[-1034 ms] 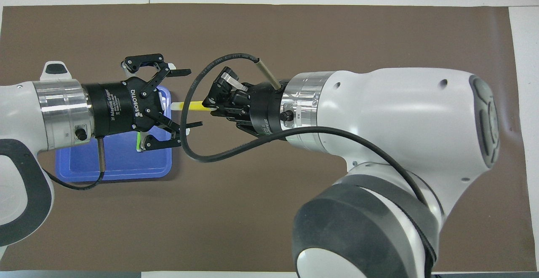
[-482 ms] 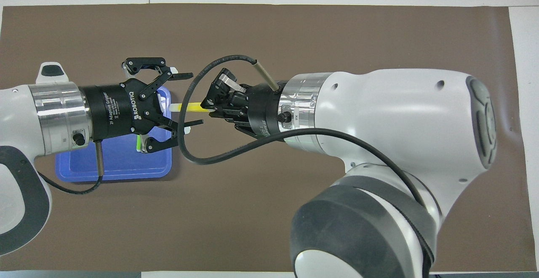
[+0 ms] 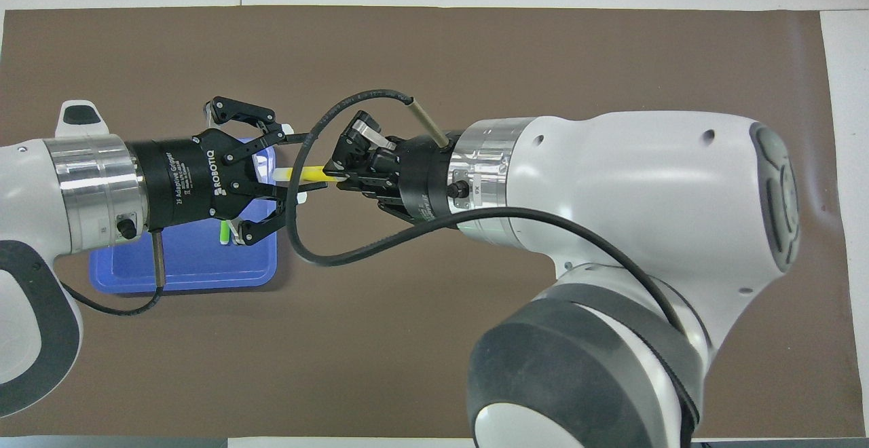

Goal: Right arm passes pens to left for tray arrangement
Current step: 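Close the left gripper on the yellow pen held by the right gripper, then open the right gripper and return to the cup while the left gripper lowers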

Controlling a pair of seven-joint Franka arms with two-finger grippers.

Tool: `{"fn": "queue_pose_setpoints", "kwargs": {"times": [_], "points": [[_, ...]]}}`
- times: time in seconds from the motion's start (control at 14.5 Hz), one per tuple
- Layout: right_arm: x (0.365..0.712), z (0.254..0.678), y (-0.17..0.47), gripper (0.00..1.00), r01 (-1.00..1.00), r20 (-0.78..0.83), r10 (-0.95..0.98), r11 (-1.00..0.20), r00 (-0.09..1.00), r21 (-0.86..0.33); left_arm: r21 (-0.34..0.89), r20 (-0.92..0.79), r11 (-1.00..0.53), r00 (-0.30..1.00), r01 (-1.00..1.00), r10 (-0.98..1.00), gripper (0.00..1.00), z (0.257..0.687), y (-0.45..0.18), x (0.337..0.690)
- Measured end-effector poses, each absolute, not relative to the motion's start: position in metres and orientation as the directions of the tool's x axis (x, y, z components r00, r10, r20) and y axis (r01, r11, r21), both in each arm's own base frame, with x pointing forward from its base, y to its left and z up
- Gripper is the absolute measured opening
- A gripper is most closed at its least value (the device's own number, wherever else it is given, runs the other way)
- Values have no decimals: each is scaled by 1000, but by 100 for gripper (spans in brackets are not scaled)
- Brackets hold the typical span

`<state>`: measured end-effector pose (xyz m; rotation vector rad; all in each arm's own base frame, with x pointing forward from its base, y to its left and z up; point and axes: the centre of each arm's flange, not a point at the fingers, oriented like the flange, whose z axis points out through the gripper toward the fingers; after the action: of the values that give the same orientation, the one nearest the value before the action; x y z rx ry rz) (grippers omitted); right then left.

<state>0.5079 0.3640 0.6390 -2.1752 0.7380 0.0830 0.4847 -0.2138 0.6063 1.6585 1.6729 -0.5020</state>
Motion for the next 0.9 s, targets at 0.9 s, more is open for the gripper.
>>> {"fn": "queue_pose_setpoints", "kwargs": {"times": [0.9], "points": [[509,633,364,41,-523,-280,-470,-539,837,-660,226,-692,77,104,971,714,19,605,-214,479]]}}
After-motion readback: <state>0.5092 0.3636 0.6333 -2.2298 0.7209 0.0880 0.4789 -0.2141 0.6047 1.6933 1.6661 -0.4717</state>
